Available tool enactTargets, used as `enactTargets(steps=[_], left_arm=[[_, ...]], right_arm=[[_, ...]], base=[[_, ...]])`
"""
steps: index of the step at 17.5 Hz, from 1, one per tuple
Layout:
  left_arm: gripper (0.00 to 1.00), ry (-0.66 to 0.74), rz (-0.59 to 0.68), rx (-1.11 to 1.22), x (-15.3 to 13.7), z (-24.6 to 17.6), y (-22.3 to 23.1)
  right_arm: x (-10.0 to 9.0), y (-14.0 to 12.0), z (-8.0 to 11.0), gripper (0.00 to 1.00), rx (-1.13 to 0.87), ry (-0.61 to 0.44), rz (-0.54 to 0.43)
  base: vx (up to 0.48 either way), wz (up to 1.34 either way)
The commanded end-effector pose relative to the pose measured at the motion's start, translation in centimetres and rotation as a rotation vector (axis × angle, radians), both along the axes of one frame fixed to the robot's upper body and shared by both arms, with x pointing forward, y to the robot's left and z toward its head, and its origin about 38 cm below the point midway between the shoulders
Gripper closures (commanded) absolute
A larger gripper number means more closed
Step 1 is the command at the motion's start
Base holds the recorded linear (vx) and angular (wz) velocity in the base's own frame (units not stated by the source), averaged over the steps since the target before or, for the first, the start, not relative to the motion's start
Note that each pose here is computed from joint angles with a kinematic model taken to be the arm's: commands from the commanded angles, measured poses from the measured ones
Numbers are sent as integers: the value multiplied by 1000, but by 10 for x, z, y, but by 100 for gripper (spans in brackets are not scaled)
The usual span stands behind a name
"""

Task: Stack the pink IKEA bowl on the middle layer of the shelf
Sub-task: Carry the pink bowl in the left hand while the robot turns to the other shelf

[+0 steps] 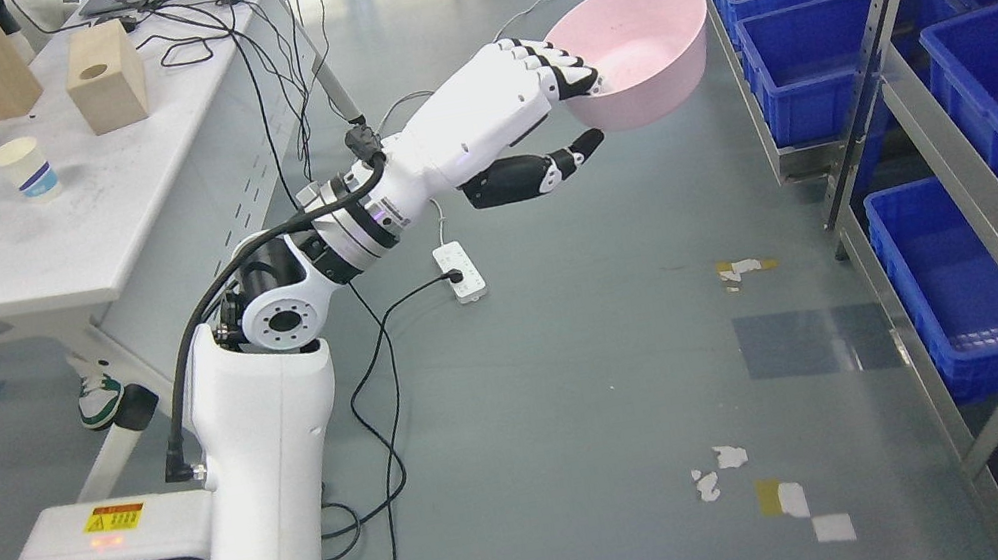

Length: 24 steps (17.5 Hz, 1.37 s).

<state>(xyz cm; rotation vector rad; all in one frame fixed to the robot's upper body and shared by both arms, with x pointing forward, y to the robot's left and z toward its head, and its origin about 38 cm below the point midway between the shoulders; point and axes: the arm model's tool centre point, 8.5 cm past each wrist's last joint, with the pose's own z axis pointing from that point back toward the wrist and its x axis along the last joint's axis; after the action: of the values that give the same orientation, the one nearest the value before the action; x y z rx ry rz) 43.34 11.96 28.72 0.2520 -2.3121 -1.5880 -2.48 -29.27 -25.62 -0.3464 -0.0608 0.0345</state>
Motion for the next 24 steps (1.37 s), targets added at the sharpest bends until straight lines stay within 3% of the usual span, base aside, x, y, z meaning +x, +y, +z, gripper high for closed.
enactTargets(steps=[1,8,13,16,20,24], left_arm=[[99,-23,12,9,2,9,5],[98,-29,8,12,3,14,3],[98,-29,-12,26,3,16,-7],[98,-54,-13,-2,11,54,-13],[98,-64,150,36,37,107,12],[98,19,431,278,79,92,95]], right_arm=[[6,-11,1,0,-17,-16,7],[6,-11,1,0,-17,-16,7],[6,-11,1,0,-17,-16,7],[6,-11,1,0,-17,-16,6],[6,-11,1,0,-17,-16,7],[6,-11,1,0,-17,-16,7]], base=[[523,-8],[388,10],[243,-1317],[157,-1844],[63,-1691],[64,-1276]])
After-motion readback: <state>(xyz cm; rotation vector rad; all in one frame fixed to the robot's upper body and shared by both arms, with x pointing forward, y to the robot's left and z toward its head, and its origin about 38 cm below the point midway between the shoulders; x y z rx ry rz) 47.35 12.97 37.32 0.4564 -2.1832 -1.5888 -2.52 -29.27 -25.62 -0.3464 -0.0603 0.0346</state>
